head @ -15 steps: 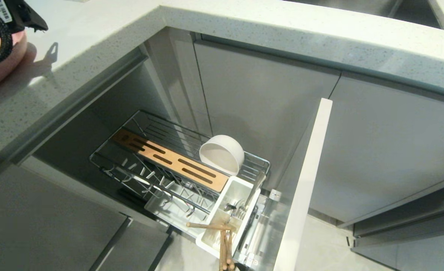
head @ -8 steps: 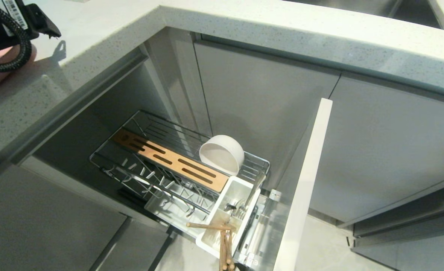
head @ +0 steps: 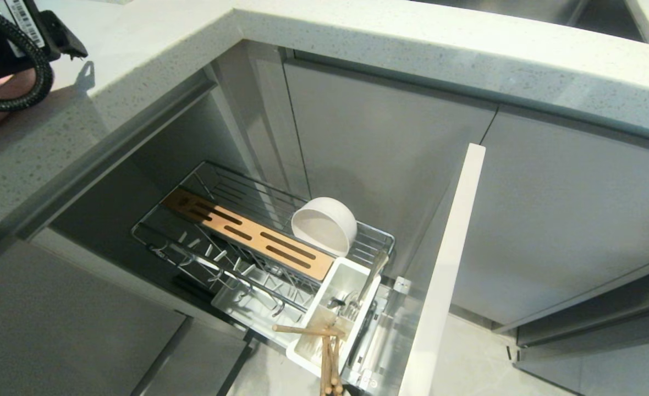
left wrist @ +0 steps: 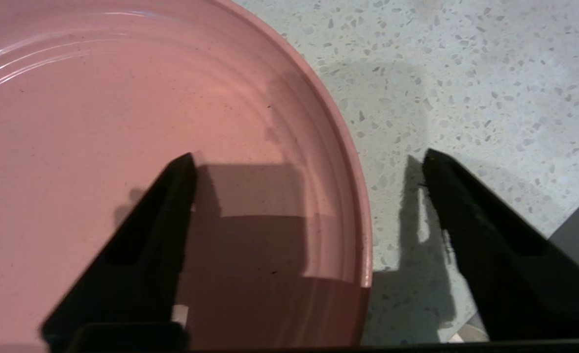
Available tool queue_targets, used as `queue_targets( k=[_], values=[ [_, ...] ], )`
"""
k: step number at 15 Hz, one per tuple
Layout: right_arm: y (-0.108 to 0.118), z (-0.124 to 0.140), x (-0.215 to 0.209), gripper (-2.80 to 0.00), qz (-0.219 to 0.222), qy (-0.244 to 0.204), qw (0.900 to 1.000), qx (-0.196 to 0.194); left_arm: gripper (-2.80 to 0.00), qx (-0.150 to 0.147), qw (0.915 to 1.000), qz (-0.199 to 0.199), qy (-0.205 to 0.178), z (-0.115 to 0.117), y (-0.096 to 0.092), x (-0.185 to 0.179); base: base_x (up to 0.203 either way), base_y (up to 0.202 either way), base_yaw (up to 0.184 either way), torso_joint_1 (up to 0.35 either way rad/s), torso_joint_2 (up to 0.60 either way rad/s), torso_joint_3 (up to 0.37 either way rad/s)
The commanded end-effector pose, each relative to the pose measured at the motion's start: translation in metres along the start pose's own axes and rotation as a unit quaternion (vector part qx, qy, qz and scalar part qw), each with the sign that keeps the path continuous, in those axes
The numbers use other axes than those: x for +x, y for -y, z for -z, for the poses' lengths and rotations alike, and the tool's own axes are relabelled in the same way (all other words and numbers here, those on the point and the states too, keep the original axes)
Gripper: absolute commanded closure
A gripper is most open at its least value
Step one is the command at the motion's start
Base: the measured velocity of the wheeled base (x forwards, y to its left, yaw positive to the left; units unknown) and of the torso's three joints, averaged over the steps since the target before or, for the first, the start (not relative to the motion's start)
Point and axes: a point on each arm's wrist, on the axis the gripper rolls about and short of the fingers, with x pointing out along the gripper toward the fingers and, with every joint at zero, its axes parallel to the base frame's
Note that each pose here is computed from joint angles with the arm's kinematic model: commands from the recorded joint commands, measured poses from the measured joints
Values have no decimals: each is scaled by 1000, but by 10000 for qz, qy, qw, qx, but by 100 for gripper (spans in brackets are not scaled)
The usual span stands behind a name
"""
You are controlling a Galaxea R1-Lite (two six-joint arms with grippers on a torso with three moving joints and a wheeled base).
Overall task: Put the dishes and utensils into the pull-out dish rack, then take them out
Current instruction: Pick up the plate and place it in the cupboard
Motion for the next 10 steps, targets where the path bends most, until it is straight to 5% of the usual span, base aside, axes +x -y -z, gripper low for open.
queue_targets(
  k=[1, 10],
  values=[
    [0, 0, 0, 0, -2, -10, 10000, 1, 0, 18, 10000, -25, -24, 1, 1, 1, 0, 0, 0, 0, 0, 0],
    [0, 0, 0, 0, -2, -10, 10000, 1, 0, -25, 10000, -15, 29, -2, -1, -2, 0, 0, 0, 0, 0, 0]
  ],
)
